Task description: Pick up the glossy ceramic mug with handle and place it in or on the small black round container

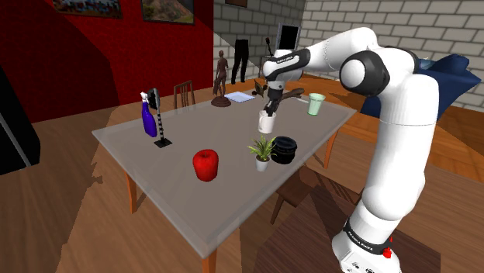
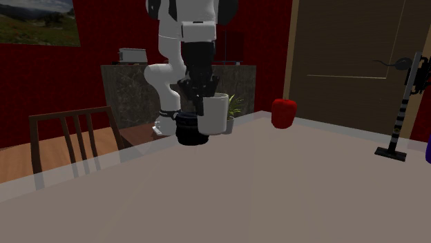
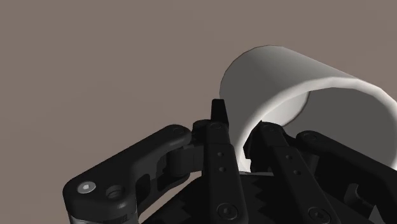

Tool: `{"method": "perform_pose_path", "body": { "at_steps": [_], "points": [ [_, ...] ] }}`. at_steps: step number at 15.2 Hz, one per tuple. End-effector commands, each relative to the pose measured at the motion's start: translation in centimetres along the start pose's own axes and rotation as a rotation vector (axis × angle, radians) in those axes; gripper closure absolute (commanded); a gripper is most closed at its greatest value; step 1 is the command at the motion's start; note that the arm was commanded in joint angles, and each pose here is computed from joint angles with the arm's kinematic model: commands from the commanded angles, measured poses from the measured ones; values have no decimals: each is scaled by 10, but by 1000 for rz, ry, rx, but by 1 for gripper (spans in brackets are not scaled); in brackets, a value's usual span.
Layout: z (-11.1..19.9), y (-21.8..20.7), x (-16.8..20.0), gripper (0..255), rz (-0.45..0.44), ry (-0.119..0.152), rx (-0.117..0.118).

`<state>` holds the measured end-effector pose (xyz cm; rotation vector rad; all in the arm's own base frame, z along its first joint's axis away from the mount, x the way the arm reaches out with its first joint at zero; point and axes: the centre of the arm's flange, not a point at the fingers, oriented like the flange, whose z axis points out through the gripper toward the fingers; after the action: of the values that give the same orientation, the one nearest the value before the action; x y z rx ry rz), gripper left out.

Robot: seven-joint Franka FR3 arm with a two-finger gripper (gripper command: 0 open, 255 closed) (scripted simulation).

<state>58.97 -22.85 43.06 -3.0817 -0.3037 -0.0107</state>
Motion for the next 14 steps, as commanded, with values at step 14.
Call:
{"method": "perform_pose_path", "body": {
  "at_steps": [14],
  "points": [
    [-80,-4,0,255,0,0,0]
  ]
}}
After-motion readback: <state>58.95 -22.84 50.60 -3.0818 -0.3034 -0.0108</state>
